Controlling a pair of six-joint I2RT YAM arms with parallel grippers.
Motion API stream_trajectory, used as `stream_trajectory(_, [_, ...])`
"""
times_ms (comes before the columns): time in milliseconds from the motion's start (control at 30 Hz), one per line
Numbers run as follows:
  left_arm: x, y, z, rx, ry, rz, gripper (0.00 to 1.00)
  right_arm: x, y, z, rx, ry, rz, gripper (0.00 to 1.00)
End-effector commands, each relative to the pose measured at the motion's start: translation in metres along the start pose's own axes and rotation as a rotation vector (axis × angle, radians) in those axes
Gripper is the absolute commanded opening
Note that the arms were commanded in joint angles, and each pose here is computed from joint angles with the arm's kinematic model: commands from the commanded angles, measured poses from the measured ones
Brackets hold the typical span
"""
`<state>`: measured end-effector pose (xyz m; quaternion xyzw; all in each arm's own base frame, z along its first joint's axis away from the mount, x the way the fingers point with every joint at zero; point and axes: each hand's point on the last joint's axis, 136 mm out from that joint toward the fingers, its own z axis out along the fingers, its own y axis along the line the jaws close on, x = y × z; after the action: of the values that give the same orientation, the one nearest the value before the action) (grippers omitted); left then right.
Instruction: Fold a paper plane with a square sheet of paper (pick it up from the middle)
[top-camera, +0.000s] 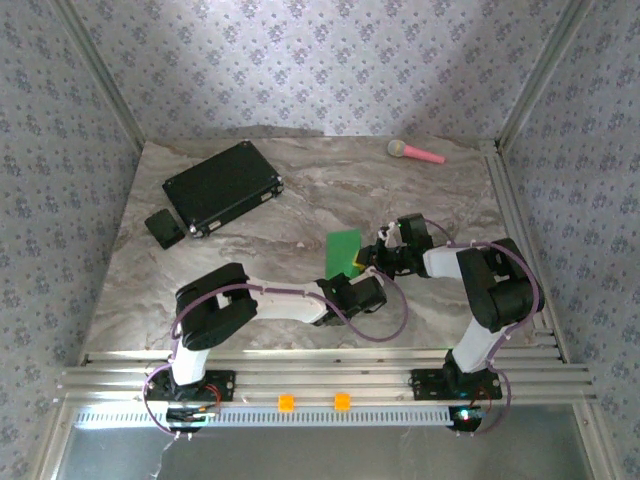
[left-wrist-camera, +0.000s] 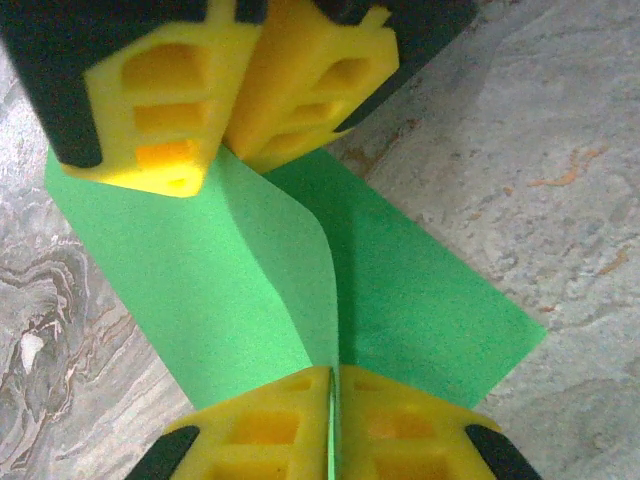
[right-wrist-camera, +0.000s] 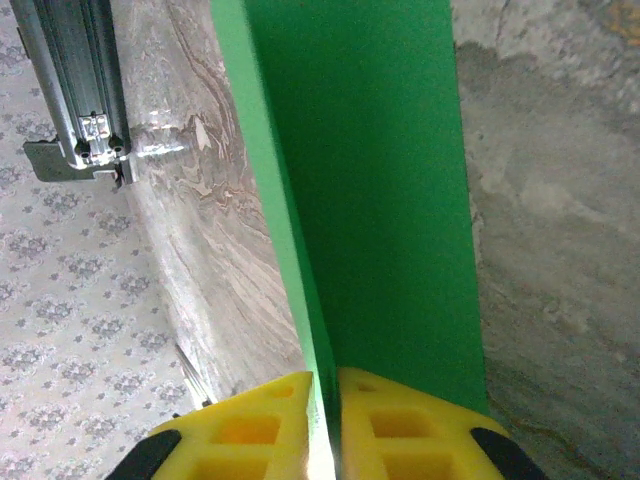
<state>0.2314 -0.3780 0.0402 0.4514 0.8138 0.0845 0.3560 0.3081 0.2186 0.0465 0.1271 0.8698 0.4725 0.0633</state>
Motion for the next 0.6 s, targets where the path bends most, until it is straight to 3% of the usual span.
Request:
stream_trajectory(0, [-0.008, 0.012, -0.010, 0.012, -0.024, -0.070, 0.01, -0.006, 0.000, -0.013, 0.023, -0.041, -0.003, 0.19])
stream_trajectory(133, [-0.012, 0.017, -0.011, 0.088, -0.024, -0.137, 0.00, -0.013, -0.013, -0.035, 0.087, -0.107, 0.009, 0.28])
stream_trajectory(400, [-0.031, 0.011, -0.018, 0.539, 0.025, -0.388, 0.00, -0.020, -0.036, -0.068, 0.165, -0.209, 0.052, 0.28])
stream_trajectory(567, [-0.042, 0.014, -0.014, 0.684, 0.054, -0.514, 0.00, -0.019, -0.034, -0.076, 0.179, -0.262, 0.009, 0.28])
